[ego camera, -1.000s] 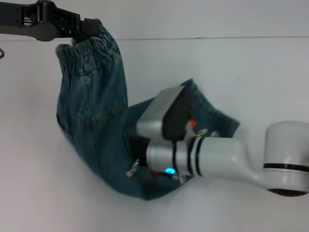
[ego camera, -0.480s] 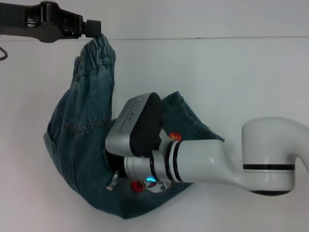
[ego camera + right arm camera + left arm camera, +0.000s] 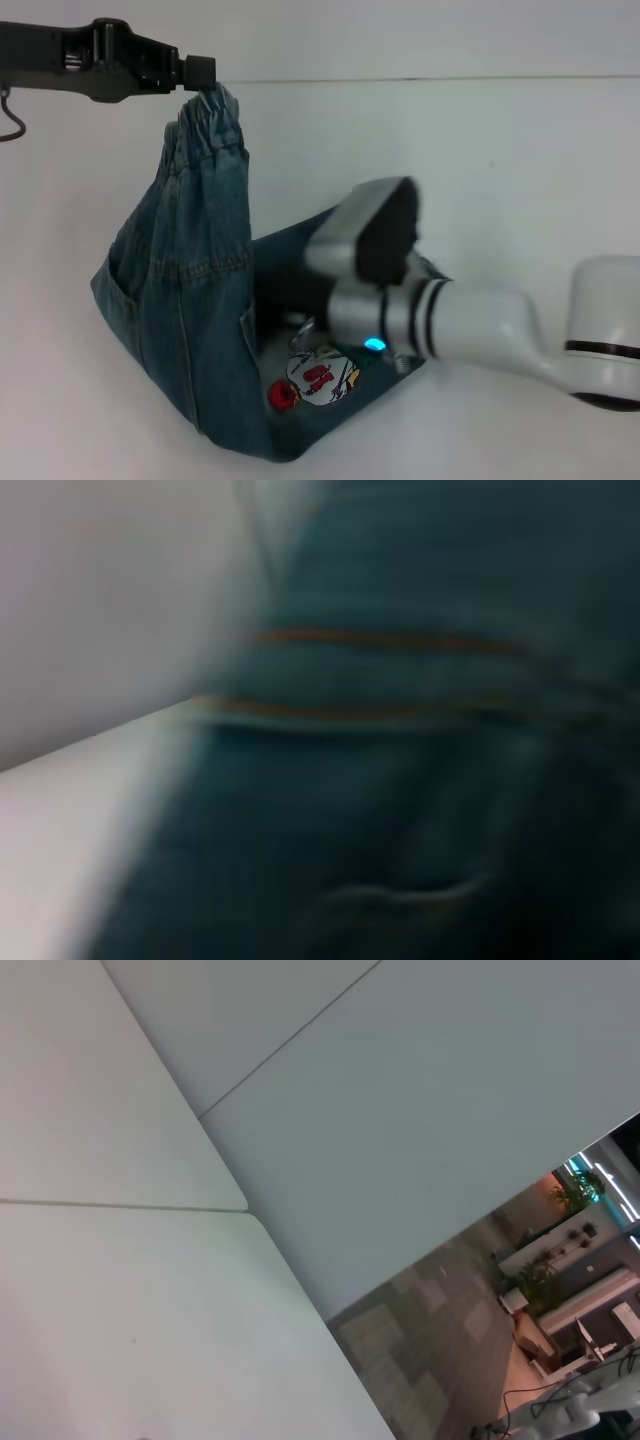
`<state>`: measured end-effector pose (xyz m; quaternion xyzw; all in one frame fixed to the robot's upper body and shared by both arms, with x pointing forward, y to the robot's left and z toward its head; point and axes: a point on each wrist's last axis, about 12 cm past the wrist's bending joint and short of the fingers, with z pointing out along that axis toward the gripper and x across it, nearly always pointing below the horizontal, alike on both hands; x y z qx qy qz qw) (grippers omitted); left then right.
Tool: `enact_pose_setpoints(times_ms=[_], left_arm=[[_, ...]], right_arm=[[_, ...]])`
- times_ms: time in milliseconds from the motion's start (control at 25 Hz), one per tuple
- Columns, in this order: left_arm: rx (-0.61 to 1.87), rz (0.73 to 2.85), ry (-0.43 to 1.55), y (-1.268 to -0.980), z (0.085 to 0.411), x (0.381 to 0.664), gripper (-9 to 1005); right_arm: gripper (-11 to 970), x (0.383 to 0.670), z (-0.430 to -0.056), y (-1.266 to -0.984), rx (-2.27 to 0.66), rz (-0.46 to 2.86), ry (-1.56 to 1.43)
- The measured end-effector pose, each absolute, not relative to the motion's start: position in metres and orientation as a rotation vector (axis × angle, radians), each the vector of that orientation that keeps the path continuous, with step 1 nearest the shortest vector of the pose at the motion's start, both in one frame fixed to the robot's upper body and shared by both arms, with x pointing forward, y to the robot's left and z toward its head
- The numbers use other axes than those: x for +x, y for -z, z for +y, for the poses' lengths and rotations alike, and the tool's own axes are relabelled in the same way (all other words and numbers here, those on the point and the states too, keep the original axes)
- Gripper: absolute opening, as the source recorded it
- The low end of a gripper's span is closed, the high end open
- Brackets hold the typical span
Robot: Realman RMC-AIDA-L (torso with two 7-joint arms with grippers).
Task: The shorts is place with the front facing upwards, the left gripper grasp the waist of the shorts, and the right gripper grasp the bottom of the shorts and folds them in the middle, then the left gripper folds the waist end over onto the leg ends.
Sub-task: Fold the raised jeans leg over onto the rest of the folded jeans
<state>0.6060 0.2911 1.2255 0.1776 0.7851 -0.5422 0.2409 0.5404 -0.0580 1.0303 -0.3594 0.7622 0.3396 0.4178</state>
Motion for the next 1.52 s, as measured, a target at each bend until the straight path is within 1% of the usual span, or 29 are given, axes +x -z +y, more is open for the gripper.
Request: enact_pose_setpoints(times_ms=[200,360,600,880,1080,1280,1400,1520], left_arm=[[0.475,2.150,1.483,-1.222,0.287,0.607,7],[0.467,2.149,1.479,-1.218,0.279,0.609,11],[0.522,2.152,1.469,-1.210,0.245,0.616,16],[0.596,2.197,1.376,-1.195,0.201,0.624,22],[0.637,2.217,1.338,-1.183,0.171,0.626,27],[0.691,2.196,1.338,-1.176,0.142,0.625,31],[0.713,2.192,1.334,-1.173,0.129,0.625,34],[0.732,2.208,1.307,-1.163,0.119,0.624,36]], right_arm=[[-2,0.559,-0.099,-1.025,-0.710,1.923,-0.822],[-2,0.574,-0.132,-1.030,-0.541,1.872,-0.810],[-2,0.595,-0.185,-1.040,-0.273,1.797,-0.732],[-2,0.598,-0.228,-1.051,-0.020,1.665,-0.707],[-2,0.597,-0.242,-1.053,0.061,1.629,-0.687],[-2,0.597,-0.243,-1.052,0.066,1.632,-0.683],[-2,0.597,-0.243,-1.052,0.067,1.633,-0.683],[-2,0.597,-0.243,-1.052,0.067,1.632,-0.683]])
